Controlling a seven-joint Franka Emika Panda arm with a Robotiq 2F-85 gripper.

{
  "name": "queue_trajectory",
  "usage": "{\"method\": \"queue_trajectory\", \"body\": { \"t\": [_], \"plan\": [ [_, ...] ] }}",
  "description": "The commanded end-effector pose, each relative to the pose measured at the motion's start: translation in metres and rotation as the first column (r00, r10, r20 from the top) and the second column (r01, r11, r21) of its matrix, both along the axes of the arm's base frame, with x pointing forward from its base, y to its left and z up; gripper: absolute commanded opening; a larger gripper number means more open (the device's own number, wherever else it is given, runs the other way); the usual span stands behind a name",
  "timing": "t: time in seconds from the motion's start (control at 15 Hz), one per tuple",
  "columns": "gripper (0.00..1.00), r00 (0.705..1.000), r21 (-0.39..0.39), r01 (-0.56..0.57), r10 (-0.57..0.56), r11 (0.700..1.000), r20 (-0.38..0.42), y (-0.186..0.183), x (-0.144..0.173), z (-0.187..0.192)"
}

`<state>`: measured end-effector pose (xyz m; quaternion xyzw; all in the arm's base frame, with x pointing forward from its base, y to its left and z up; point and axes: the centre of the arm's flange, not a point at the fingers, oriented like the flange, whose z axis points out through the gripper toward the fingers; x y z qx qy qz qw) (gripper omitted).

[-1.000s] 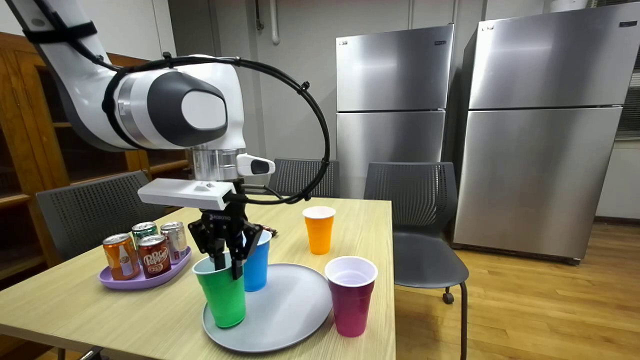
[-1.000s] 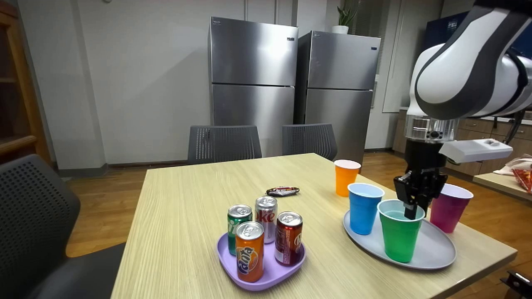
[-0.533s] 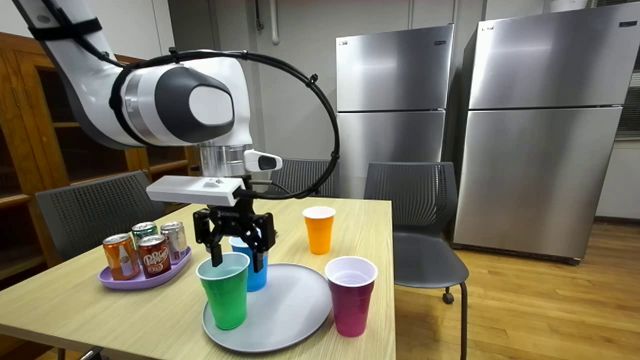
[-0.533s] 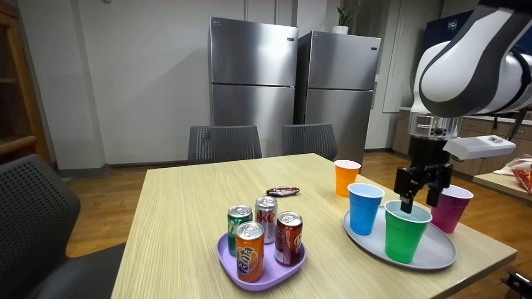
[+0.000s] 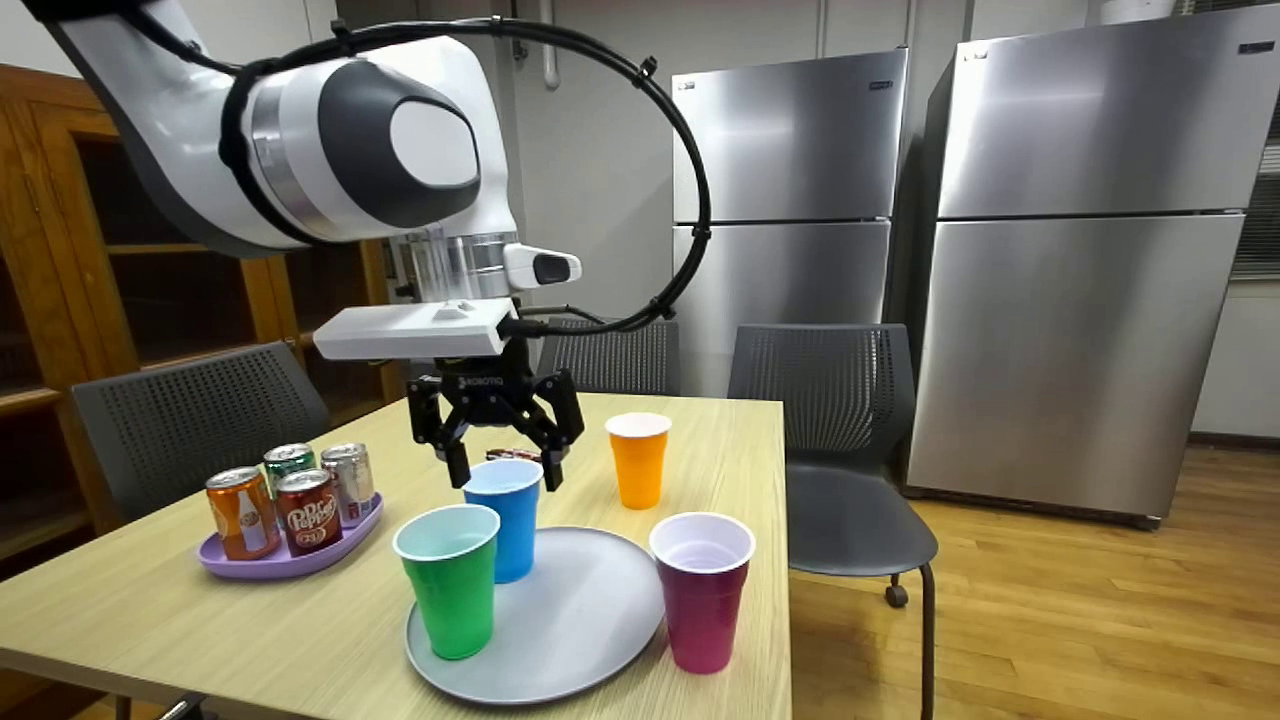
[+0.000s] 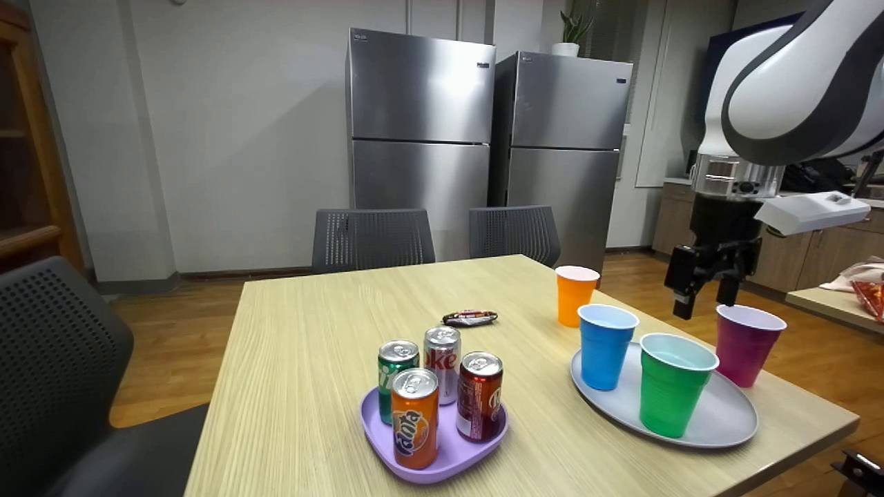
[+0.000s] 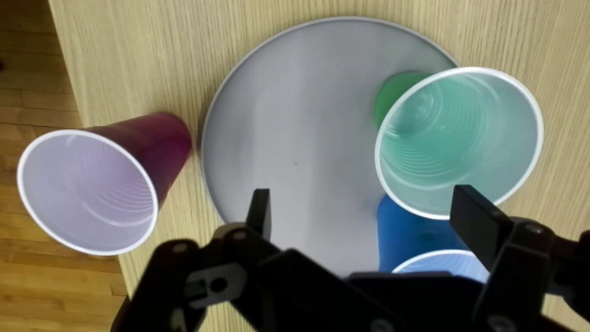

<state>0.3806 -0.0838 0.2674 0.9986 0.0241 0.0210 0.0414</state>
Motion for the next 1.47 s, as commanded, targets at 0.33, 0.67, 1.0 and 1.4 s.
{"method": "queue_trajectory", "body": {
  "t": [0.33, 0.67, 1.0, 1.4],
  "plan": [
    [1.00, 1.000, 0.001, 0.000, 0.000, 1.000, -0.011, 0.000, -0.001, -0.005],
    [1.00, 1.000, 0.001, 0.000, 0.000, 1.000, -0.011, 0.000, -0.001, -0.005],
    [1.00, 1.000, 0.001, 0.000, 0.000, 1.000, -0.011, 0.000, -0.001, -0.005],
    [1.00, 1.000, -0.017, 0.014, -0.014, 1.000, 0.010, -0.014, 0.007, 0.000]
  ]
}}
